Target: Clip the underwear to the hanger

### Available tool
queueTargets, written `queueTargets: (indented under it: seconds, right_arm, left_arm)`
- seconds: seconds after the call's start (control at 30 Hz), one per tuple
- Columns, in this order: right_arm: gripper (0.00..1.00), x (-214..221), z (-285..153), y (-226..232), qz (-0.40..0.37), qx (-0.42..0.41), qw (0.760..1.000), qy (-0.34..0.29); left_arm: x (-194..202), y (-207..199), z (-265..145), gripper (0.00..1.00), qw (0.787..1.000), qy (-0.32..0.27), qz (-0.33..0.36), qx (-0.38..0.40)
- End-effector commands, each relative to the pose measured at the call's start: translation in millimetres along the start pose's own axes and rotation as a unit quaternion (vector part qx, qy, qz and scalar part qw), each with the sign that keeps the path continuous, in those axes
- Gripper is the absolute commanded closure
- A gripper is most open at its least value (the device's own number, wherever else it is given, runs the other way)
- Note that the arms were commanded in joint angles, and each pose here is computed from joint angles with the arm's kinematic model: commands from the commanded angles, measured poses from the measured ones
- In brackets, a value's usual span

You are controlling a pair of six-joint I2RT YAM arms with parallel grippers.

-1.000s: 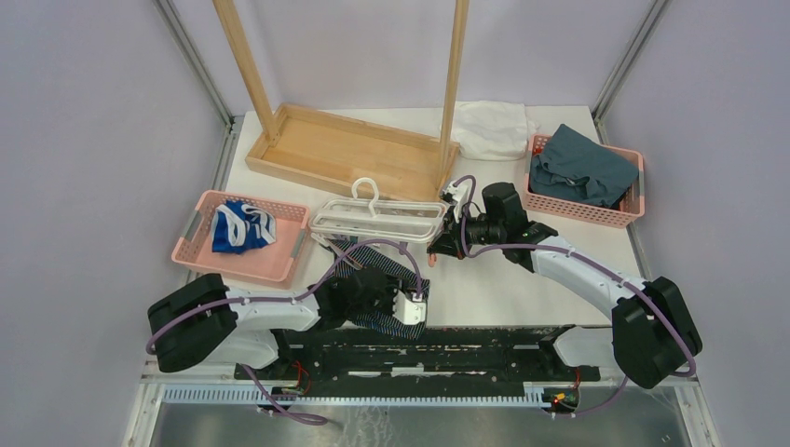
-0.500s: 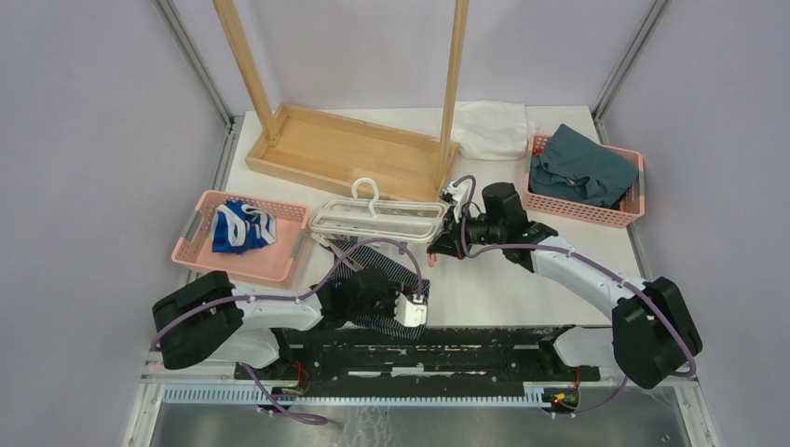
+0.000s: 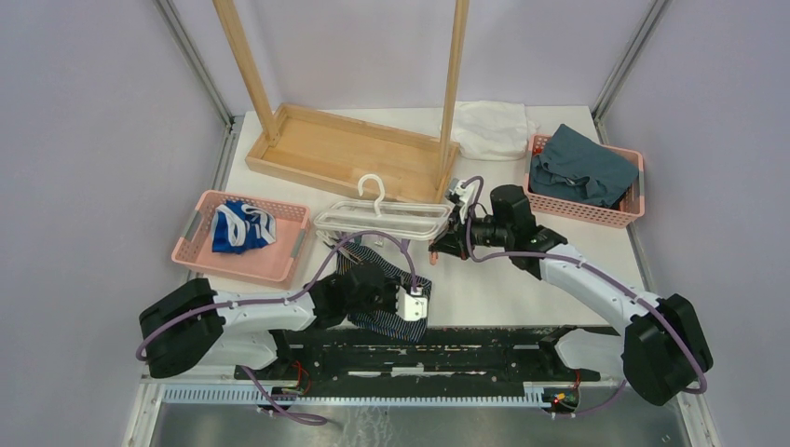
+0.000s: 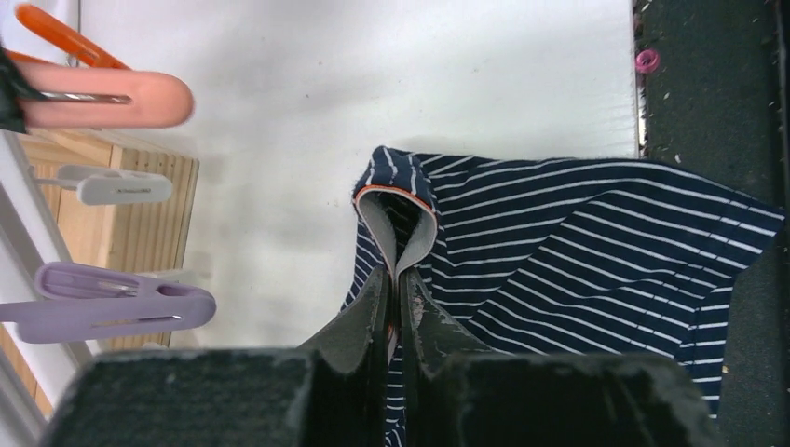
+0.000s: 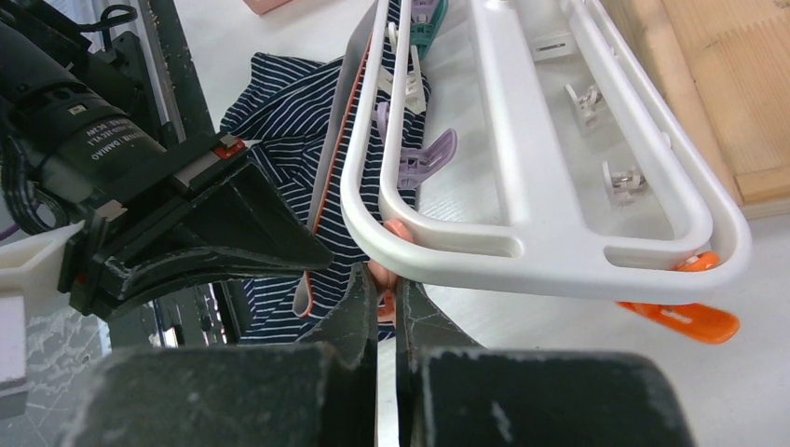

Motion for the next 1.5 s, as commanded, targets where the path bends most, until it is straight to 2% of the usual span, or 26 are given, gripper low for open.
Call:
queueTargets:
  seconds: [0.0, 0.2, 0.5, 0.9, 1.27, 1.47]
  right_arm:
    - [0.99, -16.9, -2.5, 2.1, -0.016, 0.006, 0.999, -0.042]
    - [0.99, -20.3, -6.8, 14.6, 0.002, -0.017, 0.998, -0.060]
    - [0.99, -26.1, -16.5, 32.6, 0.015, -0.040, 0.996, -0.077]
    - [0.99, -22.3, -14.2, 42.9, 0.021, -0.076, 0.995, -0.067]
    - [0.99, -18.1, -15.0, 44.2, 0.014, -0.071, 0.995, -0.062]
    - [0.99, -17.9, -17.7, 45.3, 0.008, -0.068, 0.996, -0.063]
  left_arm:
    - [-35.7, 10.9, -3.3, 0.91, 0.997, -0.074, -0.018, 0.017]
    - [-54.2, 16.4, -6.9, 0.95, 0.993, -0.101, -0.036, 0.041]
    - [-65.4, 22.2, -5.0, 0.97, 0.992, -0.098, -0.060, 0.051]
    - [-74.1, 27.9, -8.8, 0.97, 0.991, -0.116, -0.039, 0.052]
    - [-82.5, 31.6, -22.6, 0.97, 0.988, -0.145, -0.038, 0.038]
    - [-77.1, 28.1, -26.3, 0.97, 0.989, -0.136, -0.042, 0.038]
Point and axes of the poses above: each gripper's point midway between its finger pads, its own z axis out along the fingers, its own y axis along the line the jaws close on, x = y × z, the point moved 8 cm from there along -z, back along the fingers, and after that the axes turned 7 degrees about -z, right-handed, at the moved point
